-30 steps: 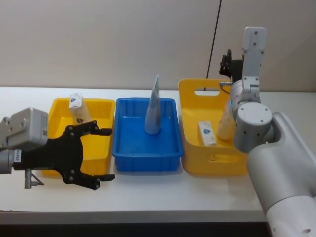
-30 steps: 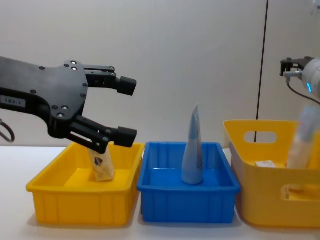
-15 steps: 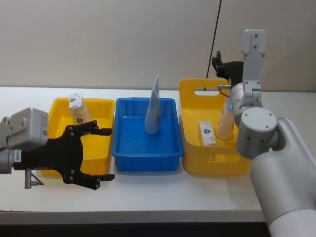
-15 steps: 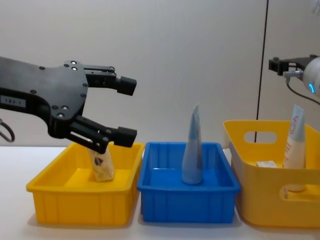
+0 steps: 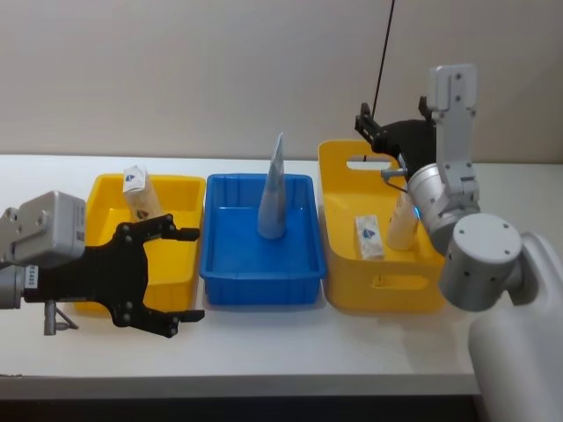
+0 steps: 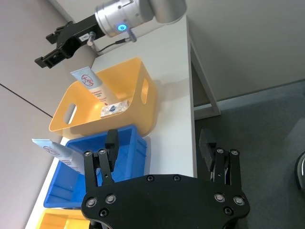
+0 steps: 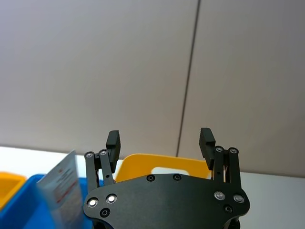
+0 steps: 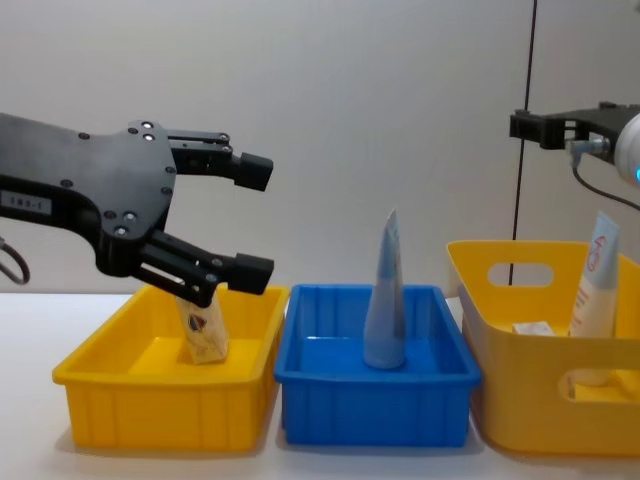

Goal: Bimanual collaborative sorting of washing and personal care products

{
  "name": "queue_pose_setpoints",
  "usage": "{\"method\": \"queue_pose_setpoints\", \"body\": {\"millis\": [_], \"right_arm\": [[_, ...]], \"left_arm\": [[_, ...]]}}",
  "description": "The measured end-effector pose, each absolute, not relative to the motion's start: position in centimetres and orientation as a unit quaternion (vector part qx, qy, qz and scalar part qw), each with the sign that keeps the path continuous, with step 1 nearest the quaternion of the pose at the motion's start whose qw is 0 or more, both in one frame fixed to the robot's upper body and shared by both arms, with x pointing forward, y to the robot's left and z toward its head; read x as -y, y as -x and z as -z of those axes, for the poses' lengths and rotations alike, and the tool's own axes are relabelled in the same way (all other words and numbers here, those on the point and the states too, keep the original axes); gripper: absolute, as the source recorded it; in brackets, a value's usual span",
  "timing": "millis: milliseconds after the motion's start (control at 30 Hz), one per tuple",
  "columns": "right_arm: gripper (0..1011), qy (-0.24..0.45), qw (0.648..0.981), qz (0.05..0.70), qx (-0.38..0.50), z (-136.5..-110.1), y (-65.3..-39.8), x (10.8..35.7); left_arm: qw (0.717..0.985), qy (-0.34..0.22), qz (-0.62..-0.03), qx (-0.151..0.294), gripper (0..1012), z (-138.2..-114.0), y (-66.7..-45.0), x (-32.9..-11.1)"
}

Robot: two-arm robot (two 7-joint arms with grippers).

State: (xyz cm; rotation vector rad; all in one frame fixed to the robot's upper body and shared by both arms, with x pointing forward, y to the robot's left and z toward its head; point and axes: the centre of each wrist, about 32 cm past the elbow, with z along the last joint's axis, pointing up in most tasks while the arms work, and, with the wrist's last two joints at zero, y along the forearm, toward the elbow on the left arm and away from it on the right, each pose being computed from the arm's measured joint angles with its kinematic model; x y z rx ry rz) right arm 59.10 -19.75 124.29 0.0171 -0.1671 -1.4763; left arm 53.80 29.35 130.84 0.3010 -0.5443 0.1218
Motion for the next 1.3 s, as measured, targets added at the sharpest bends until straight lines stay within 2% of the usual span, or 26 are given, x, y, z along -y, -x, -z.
{"method": "queue_pose_setpoints", "body": {"millis": [367,633,1300], "right_arm": [[1000,-0.007,0.790,0.608,0.077,-124.2,-55.4,20.7],[1000,0.000,0.816,0.574,0.073,-124.1,-53.3,21.2],[1000,-0.005,0.832,0.549,0.074,-124.0,-51.7,21.4]], "left_arm": [[0.950,-0.148,-0.060,0.268,1001,-130.8,-53.8,-29.3],[0.950,-0.148,-0.060,0.268,1001,-130.8,-53.8,-29.3],[0.950,-0.148,-0.060,0.268,1001,-130.8,-53.8,-29.3]]}}
